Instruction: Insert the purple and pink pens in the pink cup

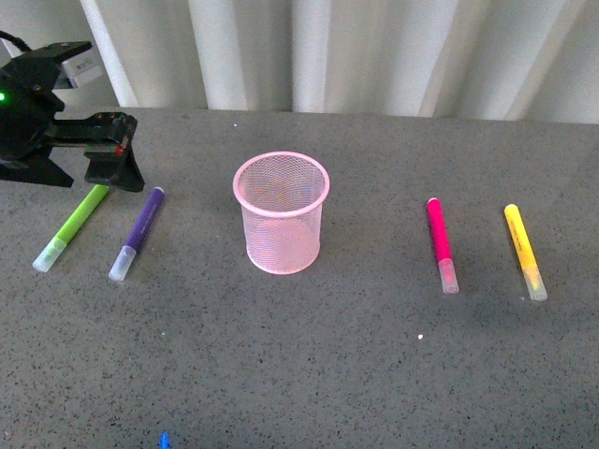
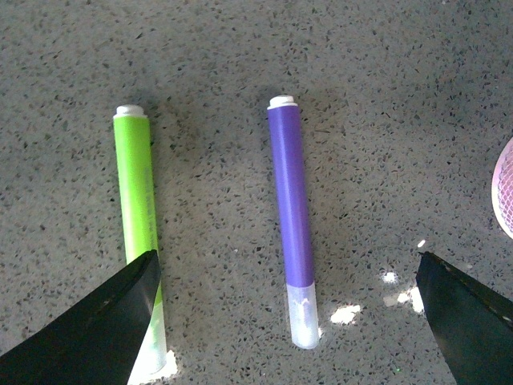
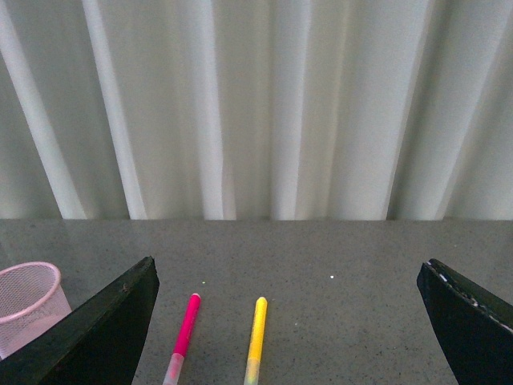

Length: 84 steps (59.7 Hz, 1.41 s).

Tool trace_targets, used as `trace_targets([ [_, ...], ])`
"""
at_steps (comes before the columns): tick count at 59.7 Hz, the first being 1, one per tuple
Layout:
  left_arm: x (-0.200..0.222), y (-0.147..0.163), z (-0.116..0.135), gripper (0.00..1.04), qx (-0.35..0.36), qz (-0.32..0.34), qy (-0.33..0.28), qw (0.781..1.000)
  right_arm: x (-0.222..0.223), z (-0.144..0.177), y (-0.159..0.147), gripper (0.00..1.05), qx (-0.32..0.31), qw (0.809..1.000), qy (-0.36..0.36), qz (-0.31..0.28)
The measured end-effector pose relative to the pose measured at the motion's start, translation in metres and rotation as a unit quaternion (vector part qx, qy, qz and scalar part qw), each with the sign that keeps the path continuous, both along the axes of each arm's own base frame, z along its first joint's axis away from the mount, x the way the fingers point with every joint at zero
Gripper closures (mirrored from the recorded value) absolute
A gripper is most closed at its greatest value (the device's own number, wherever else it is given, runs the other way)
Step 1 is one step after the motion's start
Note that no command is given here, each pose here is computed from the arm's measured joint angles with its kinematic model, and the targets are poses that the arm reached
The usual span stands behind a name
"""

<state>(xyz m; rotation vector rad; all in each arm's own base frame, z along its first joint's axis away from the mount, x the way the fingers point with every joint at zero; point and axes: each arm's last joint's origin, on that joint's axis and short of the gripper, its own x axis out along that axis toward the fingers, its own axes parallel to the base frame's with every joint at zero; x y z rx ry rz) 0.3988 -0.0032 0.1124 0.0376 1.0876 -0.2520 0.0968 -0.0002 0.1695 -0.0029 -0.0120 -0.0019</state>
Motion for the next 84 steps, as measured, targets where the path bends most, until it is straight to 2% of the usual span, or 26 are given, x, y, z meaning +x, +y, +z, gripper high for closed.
trace_targets([
  [14, 0.015, -0.019, -0.014, 0.07, 0.011, -0.028, 0.005, 1.0, 0.0, 0.0, 0.0, 0.07, 0.0, 1.0, 0.0, 0.0],
  [38, 0.025, -0.016, -0.05, 0.07, 0.031, -0.025, 0.029, 0.999, 0.0, 0.0, 0.0, 0.07, 0.0, 1.0, 0.0, 0.0],
  [84, 0.051, -0.015, -0.059, 0.08, 0.065, -0.025, 0.014, 0.997, 0.0, 0.0, 0.0, 0.07, 0.0, 1.0, 0.0, 0.0],
])
